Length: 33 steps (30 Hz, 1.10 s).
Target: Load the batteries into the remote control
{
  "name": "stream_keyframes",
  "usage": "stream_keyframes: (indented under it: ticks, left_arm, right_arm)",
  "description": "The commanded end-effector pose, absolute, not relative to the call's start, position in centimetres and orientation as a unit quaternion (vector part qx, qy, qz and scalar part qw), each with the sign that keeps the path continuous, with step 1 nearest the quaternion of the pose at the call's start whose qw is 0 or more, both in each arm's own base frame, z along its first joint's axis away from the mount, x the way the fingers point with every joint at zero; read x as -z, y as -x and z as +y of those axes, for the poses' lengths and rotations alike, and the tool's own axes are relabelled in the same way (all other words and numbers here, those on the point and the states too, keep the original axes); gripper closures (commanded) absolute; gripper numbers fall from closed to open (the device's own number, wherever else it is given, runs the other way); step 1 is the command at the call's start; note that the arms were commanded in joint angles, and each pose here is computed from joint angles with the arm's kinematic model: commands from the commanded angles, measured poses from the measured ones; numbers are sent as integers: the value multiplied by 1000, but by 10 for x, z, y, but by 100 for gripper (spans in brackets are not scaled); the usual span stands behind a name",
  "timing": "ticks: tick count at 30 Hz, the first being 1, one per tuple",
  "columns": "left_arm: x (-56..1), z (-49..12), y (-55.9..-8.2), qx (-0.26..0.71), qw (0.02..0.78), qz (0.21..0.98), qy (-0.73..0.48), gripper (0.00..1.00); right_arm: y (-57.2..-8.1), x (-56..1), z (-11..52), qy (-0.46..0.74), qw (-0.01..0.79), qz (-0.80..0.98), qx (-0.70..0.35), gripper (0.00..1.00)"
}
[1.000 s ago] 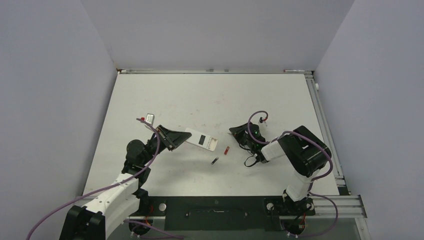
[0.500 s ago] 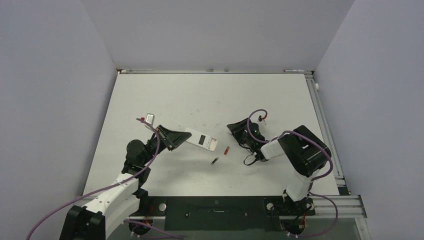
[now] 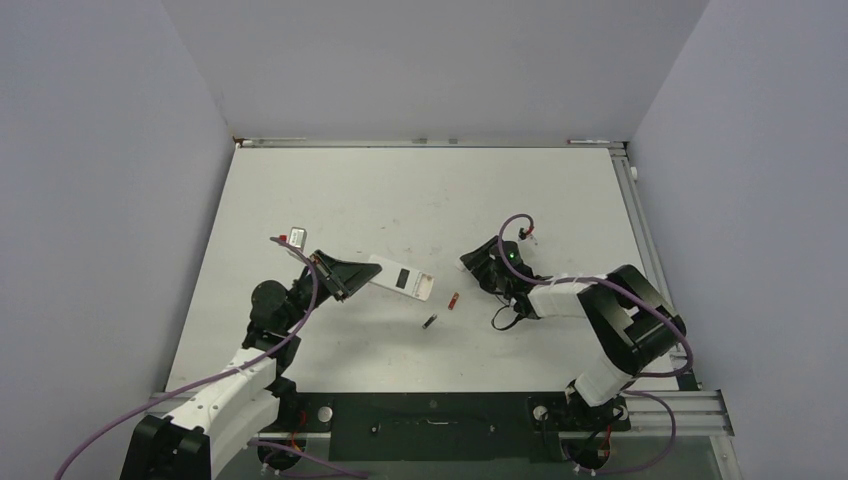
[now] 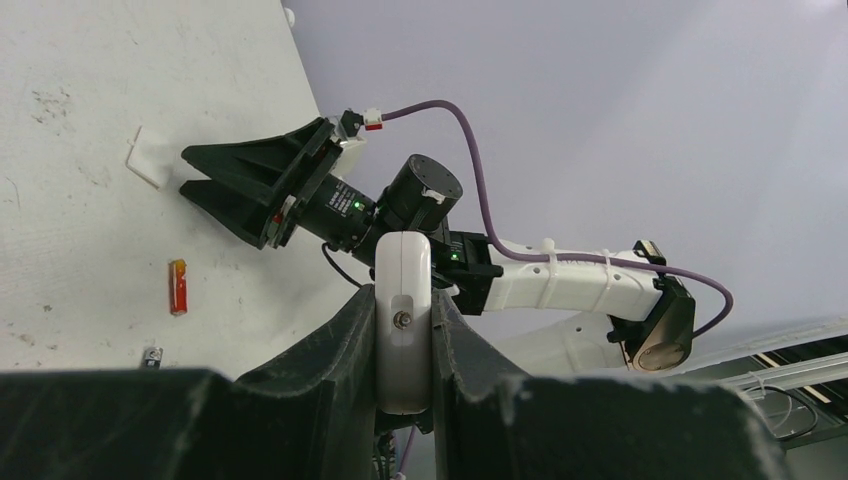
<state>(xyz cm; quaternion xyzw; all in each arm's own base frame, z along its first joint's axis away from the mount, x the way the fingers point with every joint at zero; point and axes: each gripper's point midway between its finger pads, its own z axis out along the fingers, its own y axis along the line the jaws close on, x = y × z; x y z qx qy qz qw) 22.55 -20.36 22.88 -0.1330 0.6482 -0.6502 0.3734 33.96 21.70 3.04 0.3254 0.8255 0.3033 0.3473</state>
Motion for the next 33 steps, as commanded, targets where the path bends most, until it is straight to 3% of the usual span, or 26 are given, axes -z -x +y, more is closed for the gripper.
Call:
stream_keyframes:
  ticks: [1, 33]
  left_arm:
    - [-236, -199, -228, 650, 393, 636, 135, 100]
    - [-144, -202, -262, 562, 358, 719, 198, 100]
  right_arm:
    - [-340, -46, 207, -309, 372, 831, -276, 54]
    - [-266, -107, 202, -57, 370, 887, -271, 53]
